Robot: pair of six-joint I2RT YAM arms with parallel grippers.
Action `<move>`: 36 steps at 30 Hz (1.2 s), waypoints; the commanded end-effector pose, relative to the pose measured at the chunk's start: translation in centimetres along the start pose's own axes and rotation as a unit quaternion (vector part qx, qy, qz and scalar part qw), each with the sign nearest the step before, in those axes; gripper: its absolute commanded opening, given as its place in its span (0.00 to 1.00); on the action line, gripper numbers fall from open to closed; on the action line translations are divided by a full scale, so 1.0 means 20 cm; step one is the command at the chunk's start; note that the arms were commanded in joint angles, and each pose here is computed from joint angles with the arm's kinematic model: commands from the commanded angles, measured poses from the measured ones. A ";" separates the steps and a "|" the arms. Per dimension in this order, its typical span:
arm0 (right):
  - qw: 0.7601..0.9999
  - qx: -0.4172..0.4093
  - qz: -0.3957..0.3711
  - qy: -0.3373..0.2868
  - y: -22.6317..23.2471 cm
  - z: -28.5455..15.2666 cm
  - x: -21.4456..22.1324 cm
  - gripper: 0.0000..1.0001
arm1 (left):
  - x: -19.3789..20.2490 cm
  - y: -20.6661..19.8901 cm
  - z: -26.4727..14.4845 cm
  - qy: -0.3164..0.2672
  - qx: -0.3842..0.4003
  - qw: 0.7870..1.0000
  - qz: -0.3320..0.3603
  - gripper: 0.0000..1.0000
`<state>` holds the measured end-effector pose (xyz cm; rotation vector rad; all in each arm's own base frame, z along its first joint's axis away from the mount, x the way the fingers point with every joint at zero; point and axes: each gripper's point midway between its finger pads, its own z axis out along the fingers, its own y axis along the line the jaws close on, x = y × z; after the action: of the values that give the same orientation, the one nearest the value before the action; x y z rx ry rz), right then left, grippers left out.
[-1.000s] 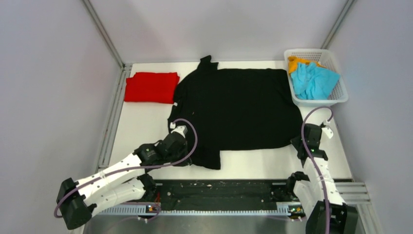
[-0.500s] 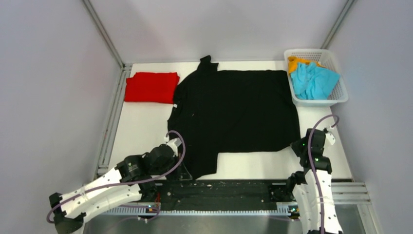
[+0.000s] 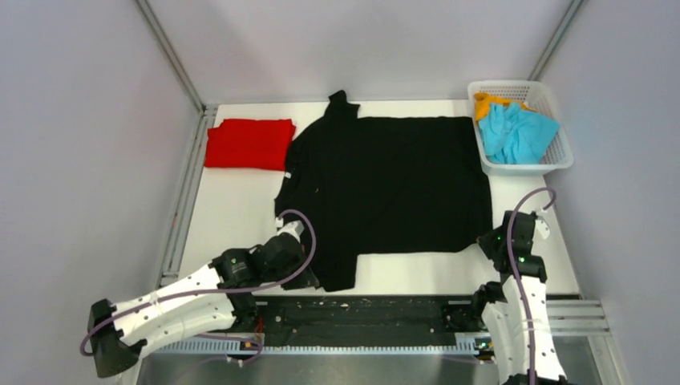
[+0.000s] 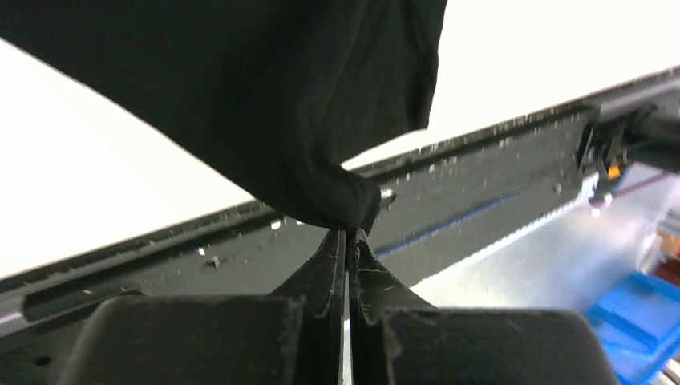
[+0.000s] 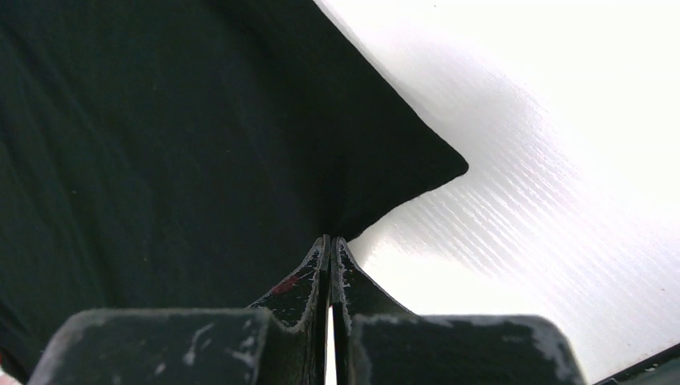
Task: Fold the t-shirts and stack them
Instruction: Fold the flattened tshirt in 1/3 of the way
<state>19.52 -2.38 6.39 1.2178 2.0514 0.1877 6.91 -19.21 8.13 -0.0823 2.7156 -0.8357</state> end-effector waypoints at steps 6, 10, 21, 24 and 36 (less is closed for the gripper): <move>0.998 -0.038 -0.045 -0.019 0.25 0.02 -0.21 0.00 | -0.68 -0.25 -0.02 -0.175 0.009 0.984 0.034 0.00; 0.998 -0.036 -0.060 -0.007 0.33 0.07 -0.27 0.00 | -0.91 -0.25 0.00 -0.194 -0.010 0.981 0.025 0.00; 0.991 -0.012 -0.133 -0.008 0.62 0.19 -0.45 0.00 | -1.53 -0.21 -0.01 -0.253 -0.044 0.966 0.007 0.00; 0.990 -0.006 -0.142 -0.009 0.67 0.25 -0.48 0.00 | -1.65 -0.24 -0.01 -0.265 -0.028 0.963 0.043 0.00; 0.988 0.021 -0.154 -0.015 0.73 0.46 -0.52 0.00 | -2.04 -0.32 0.10 -0.264 0.011 0.953 0.150 0.00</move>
<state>36.00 -4.40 10.02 0.9422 2.2763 0.0005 43.50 -19.21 18.40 -0.0401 2.2537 -0.6232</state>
